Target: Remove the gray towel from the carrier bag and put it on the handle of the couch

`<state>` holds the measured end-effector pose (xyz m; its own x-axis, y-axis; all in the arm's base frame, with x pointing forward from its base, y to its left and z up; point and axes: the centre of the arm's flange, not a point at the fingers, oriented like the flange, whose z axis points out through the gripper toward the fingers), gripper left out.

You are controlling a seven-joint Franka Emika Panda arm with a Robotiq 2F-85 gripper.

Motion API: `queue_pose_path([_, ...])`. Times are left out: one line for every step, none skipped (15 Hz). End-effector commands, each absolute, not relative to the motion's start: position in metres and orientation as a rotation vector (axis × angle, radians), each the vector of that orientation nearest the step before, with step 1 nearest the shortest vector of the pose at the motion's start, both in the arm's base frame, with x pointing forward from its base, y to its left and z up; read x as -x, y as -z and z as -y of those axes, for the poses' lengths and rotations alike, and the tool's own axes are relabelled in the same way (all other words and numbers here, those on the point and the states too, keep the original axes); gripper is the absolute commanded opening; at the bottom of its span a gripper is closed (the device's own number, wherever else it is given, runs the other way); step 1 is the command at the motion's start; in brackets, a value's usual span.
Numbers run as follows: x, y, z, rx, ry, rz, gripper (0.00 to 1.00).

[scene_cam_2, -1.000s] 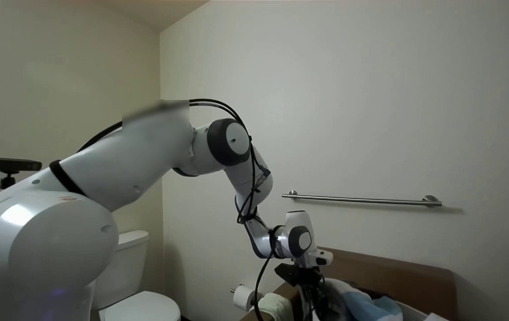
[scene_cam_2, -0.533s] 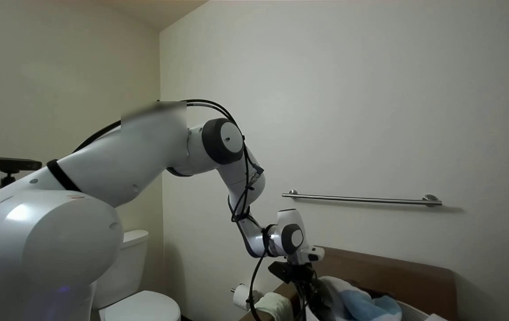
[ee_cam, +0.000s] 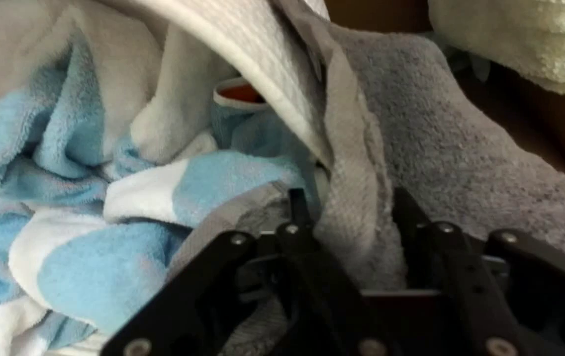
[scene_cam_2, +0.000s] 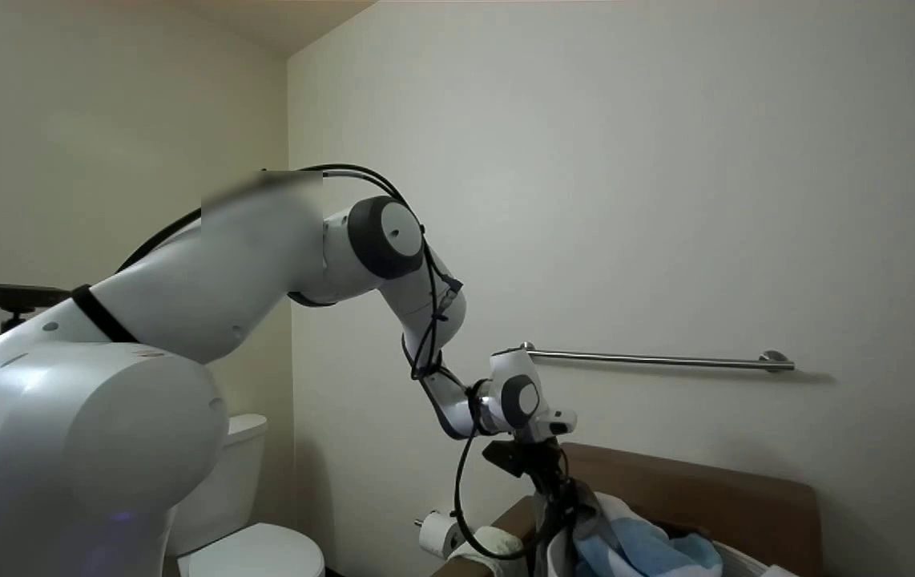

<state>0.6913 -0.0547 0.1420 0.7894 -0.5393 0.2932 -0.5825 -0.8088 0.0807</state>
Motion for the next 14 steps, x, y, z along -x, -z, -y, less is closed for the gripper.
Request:
queue_pose_path([-0.689,-0.173,0.054,-2.812,-0.468,0.921,0.16])
queue_pose_path([-0.691,-0.176,0.052,-2.823,-0.475,0.92,0.1])
queue_pose_path([-0.692,-0.176,0.052,-2.835,-0.472,0.92,0.09])
queue_pose_path([-0.692,-0.174,0.052,-2.844,-0.465,0.922,0.08])
queue_pose_path([-0.692,-0.172,0.052,-2.858,-0.451,0.921,0.07])
queue_pose_path([-0.692,-0.169,0.052,-2.863,-0.443,0.927,0.06])
queue_pose_path([-0.692,-0.167,0.051,-2.872,-0.435,0.929,0.09])
queue_pose_path([-0.692,-0.165,0.05,-2.884,-0.428,0.935,0.08])
queue_pose_path([-0.692,-0.165,0.048,-2.889,-0.425,0.942,0.11])
queue_pose_path([-0.693,-0.168,0.047,-2.893,-0.424,0.952,0.1])
queue_pose_path([-0.696,-0.174,0.045,-2.9,-0.403,0.971,0.12])
queue_pose_path([-0.701,-0.184,0.043,-2.907,-0.396,0.993,0.11])
queue_pose_path([-0.704,-0.193,0.039,-2.915,-0.397,1.001,0.11])
queue_pose_path([-0.709,-0.205,0.032,-2.922,-0.408,1.0,0.1])
